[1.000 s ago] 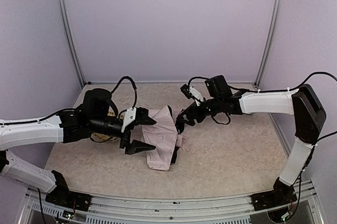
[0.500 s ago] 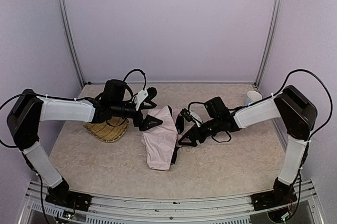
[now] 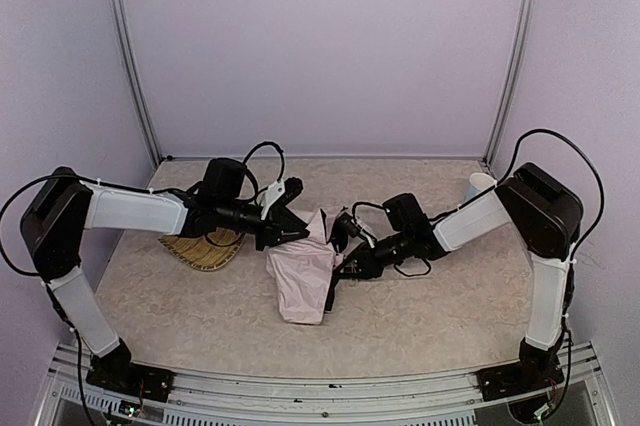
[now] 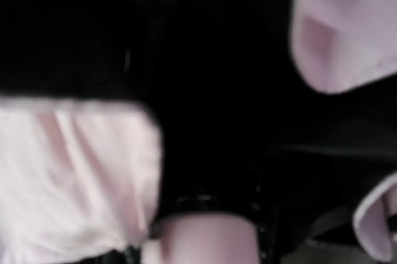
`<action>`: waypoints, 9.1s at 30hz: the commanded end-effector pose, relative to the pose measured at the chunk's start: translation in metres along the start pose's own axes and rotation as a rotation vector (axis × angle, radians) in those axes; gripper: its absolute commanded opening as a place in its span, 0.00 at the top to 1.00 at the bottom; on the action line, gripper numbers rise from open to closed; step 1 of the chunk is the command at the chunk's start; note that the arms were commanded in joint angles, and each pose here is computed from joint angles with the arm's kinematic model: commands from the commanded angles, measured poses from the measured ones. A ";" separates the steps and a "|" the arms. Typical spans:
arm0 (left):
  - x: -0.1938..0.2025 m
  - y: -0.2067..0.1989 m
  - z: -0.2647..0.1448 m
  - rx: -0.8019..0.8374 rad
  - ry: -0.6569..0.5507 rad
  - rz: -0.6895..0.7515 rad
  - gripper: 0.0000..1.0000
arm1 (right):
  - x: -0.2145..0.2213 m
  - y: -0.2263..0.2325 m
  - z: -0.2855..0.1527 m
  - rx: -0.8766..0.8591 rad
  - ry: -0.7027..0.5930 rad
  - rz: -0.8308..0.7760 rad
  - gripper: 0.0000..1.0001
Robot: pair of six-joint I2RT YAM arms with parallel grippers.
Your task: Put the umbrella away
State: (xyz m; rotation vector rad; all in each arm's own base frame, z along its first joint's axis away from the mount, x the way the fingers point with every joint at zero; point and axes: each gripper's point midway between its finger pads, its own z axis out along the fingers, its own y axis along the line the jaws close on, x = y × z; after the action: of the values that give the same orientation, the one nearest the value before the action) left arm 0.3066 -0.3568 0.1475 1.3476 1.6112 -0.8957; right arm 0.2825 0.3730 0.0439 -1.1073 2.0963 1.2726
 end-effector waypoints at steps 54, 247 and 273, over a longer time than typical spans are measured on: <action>-0.016 0.017 -0.039 -0.136 -0.297 0.122 0.11 | -0.273 0.111 -0.237 0.420 -0.564 -0.947 1.00; 0.087 -0.177 0.100 0.182 0.283 0.583 0.26 | -0.011 -0.032 0.042 0.025 0.124 -0.185 0.81; 0.075 0.039 0.053 -0.097 0.078 -0.321 1.00 | -0.022 -0.027 0.019 -0.012 -0.014 -0.094 0.78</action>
State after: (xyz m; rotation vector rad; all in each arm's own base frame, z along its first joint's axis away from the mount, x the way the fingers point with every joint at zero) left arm 0.3257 -0.3935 0.0909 1.1828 1.7544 -0.9924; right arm 0.3153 0.4091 0.0336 -1.3252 1.9075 1.1949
